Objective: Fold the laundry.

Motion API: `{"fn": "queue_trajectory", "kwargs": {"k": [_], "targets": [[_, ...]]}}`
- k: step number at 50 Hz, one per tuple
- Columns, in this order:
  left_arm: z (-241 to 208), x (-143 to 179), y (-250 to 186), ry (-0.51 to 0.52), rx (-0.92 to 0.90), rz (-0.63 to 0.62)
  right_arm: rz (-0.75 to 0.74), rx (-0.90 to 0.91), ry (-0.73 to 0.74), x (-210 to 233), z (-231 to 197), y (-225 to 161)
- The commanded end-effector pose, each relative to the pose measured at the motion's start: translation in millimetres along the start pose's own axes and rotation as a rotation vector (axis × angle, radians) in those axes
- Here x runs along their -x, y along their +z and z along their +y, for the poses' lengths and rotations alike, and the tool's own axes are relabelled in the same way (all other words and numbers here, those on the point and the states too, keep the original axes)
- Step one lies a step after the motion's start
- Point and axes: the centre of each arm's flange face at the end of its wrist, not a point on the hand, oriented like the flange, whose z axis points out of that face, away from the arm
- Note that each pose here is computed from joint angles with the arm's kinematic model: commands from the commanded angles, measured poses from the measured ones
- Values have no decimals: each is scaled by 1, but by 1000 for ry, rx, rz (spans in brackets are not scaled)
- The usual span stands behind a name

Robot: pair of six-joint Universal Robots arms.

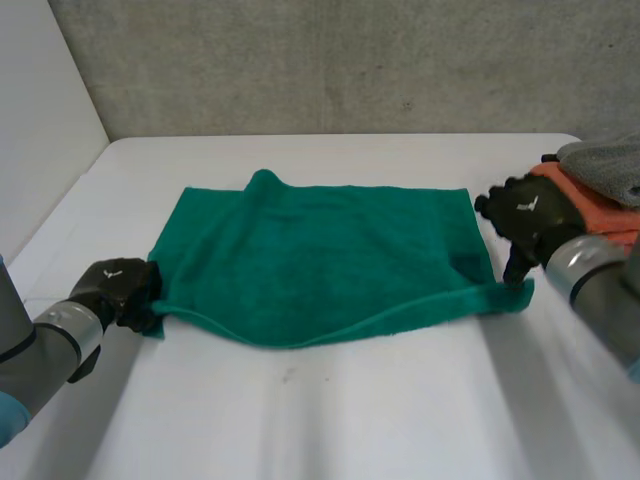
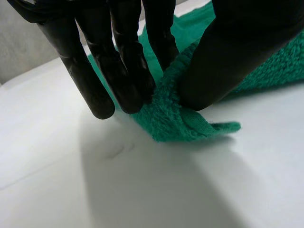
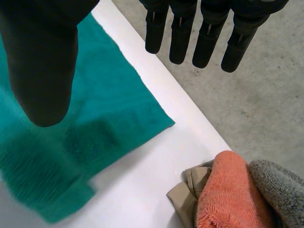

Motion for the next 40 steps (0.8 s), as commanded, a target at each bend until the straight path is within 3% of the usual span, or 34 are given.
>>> {"fn": "queue_trajectory", "kwargs": {"k": [1,11,16,30,37,40], "targets": [[-12,-3,-9,13,-44,2,-137,130,116,-18,-19,12],[-20,0,-9,19,-71,-7,-295,340,138,-5,5,33],[-22,1,-7,19,-76,-7,-293,355,150,0,14,31],[-36,7,5,34,-116,-21,-199,329,155,-3,24,-42],[-45,4,6,44,-142,-14,-98,322,230,3,64,-48],[-45,3,6,46,-144,-12,-38,279,332,6,73,-44]]}}
